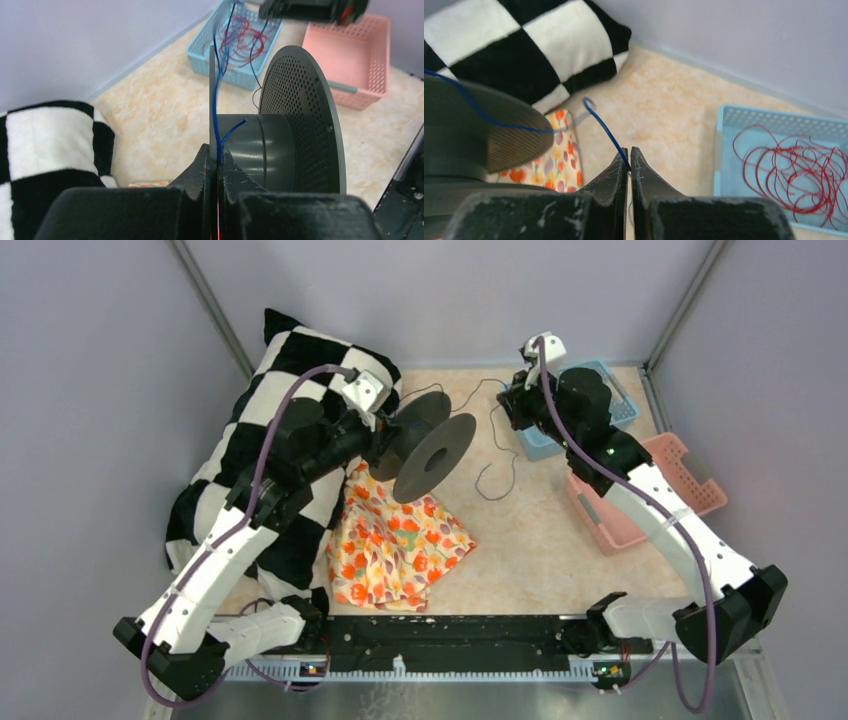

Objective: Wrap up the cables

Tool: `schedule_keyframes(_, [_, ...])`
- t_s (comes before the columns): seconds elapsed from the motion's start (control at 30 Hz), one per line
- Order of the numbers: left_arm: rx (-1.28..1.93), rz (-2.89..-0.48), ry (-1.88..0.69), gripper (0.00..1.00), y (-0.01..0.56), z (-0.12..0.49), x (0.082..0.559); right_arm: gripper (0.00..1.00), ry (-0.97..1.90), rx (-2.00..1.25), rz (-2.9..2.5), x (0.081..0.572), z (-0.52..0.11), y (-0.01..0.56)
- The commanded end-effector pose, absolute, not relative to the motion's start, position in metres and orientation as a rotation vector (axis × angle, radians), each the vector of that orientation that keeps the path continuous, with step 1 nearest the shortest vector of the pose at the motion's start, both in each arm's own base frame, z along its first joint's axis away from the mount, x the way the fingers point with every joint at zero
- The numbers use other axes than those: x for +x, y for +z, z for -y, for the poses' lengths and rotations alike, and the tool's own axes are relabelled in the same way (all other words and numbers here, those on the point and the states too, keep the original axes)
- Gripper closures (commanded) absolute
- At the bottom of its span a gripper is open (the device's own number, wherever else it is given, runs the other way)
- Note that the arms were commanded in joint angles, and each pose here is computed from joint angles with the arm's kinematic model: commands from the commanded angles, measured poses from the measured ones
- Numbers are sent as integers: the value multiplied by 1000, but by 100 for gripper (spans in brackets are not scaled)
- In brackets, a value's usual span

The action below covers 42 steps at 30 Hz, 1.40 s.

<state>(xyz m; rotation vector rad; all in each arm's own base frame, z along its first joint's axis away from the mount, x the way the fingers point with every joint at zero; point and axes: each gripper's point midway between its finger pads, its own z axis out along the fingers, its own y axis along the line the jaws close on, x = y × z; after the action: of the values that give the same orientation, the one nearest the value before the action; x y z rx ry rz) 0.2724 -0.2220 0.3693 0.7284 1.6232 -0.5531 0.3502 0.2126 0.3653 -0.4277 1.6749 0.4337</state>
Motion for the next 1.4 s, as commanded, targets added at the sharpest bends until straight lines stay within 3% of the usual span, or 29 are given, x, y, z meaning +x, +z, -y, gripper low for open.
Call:
schedule_keyframes(0.0, [619,-1356,-641,100,471,220,257,100,391,-456,-1710,344,-203,352])
schedule_keyframes(0.63, [349,-1365,-536,100,491,190,292,100,262,-251,-1904,322,-145,275])
schedule_keyframes(0.8, [258,-1372,-615,100,498,187,293,100,351,-283,-1972,320,-162,245])
schedule_keyframes(1.17, [-163,-1414,-568,100,484,148,352,100,521,-443,-2171,280,-249,181])
schedule_keyframes(1.37, [-293,-1404,-453,100,468,130,378,100,630,-580,-2133,241,-294,190])
